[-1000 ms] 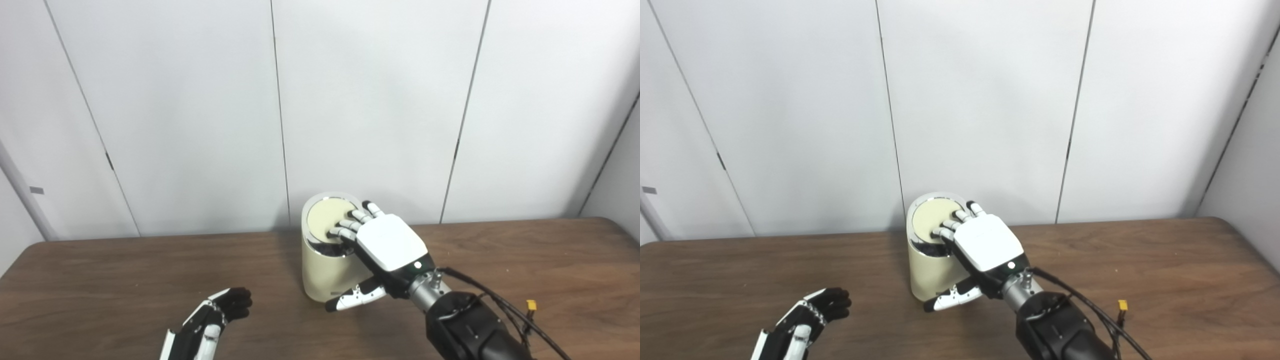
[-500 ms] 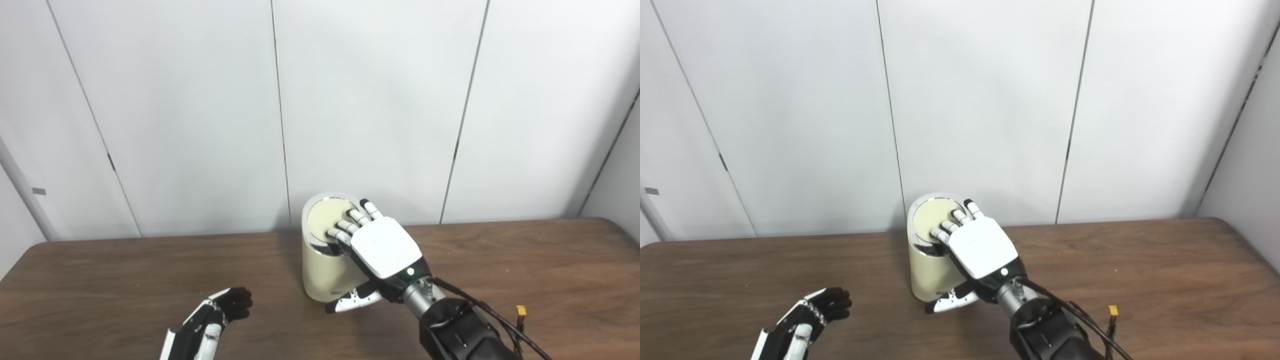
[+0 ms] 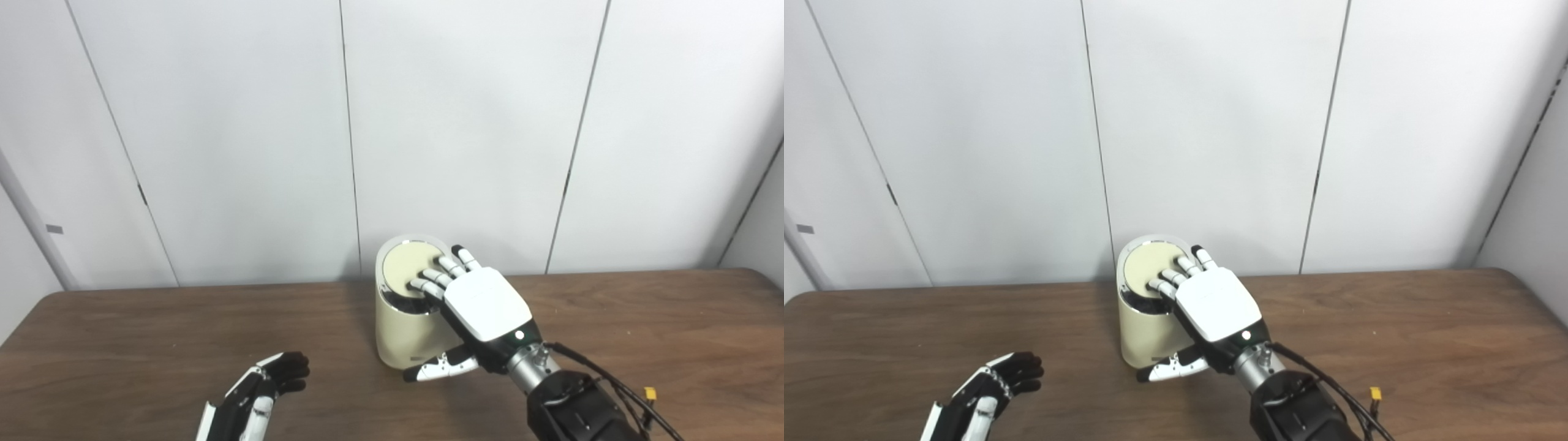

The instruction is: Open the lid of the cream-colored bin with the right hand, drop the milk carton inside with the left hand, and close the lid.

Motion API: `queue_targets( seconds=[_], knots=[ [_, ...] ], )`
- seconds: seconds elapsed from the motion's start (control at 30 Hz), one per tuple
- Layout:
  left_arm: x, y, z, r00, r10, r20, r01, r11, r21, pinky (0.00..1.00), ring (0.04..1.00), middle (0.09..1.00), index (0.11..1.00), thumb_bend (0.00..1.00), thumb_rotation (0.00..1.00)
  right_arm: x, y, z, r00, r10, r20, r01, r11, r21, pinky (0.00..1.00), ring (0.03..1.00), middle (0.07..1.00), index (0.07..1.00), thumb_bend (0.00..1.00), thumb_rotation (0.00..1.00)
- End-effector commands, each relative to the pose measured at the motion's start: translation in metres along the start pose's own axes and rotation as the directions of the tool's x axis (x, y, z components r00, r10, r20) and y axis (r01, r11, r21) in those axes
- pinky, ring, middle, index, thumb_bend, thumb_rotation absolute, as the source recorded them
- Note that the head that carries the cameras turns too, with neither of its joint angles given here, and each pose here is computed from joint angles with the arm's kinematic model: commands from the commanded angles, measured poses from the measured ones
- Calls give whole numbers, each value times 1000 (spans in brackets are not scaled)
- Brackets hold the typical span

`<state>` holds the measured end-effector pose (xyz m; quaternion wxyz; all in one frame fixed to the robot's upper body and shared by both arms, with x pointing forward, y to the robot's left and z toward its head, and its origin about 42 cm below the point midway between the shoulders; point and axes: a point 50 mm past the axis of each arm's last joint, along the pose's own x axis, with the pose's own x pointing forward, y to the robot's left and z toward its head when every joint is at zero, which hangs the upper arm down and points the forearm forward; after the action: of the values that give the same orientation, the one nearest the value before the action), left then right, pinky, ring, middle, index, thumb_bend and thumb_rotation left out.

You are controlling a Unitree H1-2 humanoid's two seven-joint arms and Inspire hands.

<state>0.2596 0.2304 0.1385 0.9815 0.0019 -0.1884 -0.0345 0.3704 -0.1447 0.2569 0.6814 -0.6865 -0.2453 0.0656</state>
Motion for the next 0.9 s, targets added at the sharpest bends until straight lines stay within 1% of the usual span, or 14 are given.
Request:
queue_targets(
  seconds=[0.0, 0.07, 0.2, 0.27, 0.3, 0.33, 0.37, 0.47, 0.53, 0.6, 0.67, 0.73, 0.83, 0.87],
  knots=[
    [11, 0, 8, 997, -10, 81, 9, 1000, 17, 705, 737, 750, 752, 230, 763, 11, -32, 2, 992, -125, -1, 125, 992, 23, 1000, 999, 951, 912, 710, 829],
    [11, 0, 8, 997, -13, 75, 12, 1000, 6, 703, 741, 755, 754, 227, 766, 17, -47, 4, 984, -177, -29, 178, 983, 50, 1000, 1000, 983, 952, 707, 870],
    [11, -1, 9, 997, -5, 74, 5, 1000, 0, 705, 737, 752, 750, 215, 737, 19, -74, 3, 960, -274, -60, 279, 955, 99, 1000, 1000, 1000, 992, 675, 865],
    [11, -1, 9, 997, -3, 76, 3, 1000, -1, 700, 735, 752, 750, 211, 733, 15, -85, 2, 931, -357, -80, 365, 917, 162, 1000, 1000, 1000, 992, 653, 858],
    [11, -1, 9, 997, -1, 76, 1, 1000, -1, 691, 733, 750, 749, 205, 737, 13, -89, 2, 917, -389, -90, 399, 897, 190, 1000, 1000, 1000, 991, 600, 874],
    [11, -2, 9, 997, 1, 76, -1, 1000, 0, 688, 732, 749, 748, 203, 740, 8, -94, 2, 890, -442, -108, 455, 856, 247, 1000, 1000, 1000, 990, 582, 879],
    [11, -2, 9, 997, 5, 78, -6, 1000, 1, 681, 730, 749, 747, 196, 745, 1, -98, 2, 862, -490, -131, 504, 804, 315, 958, 977, 970, 949, 498, 830],
    [11, -2, 9, 997, 20, 81, -20, 1000, 7, 675, 729, 747, 746, 193, 748, -18, -100, 1, 794, -578, -187, 592, 668, 451, 864, 936, 929, 901, 413, 802],
    [10, -2, 9, 996, 33, 80, -34, 999, 12, 672, 729, 746, 745, 192, 741, -34, -97, 1, 760, -607, -232, 623, 582, 523, 758, 880, 879, 849, 333, 806],
    [9, -2, 9, 996, 44, 81, -46, 999, 19, 672, 729, 744, 745, 192, 735, -53, -86, 0, 742, -616, -266, 630, 504, 590, 680, 820, 842, 818, 270, 782],
    [9, -2, 10, 996, 46, 82, -48, 999, 21, 683, 738, 752, 751, 195, 731, -73, -70, -3, 739, -600, -306, 625, 442, 643, 656, 787, 823, 804, 251, 738],
    [8, -2, 10, 996, 46, 82, -48, 999, 22, 698, 748, 760, 757, 193, 729, -90, -54, -7, 747, -573, -336, 617, 410, 672, 661, 782, 812, 796, 231, 619],
    [7, -1, 12, 996, 46, 81, -48, 999, 18, 714, 763, 774, 764, 183, 718, -119, -29, -13, 785, -467, -408, 593, 371, 715, 604, 724, 758, 730, 243, 428],
    [6, 0, 12, 996, 45, 83, -47, 999, 24, 717, 768, 778, 766, 180, 702, -129, -18, -14, 794, -418, -441, 588, 346, 731, 603, 717, 746, 711, 261, 410]
  ],
)
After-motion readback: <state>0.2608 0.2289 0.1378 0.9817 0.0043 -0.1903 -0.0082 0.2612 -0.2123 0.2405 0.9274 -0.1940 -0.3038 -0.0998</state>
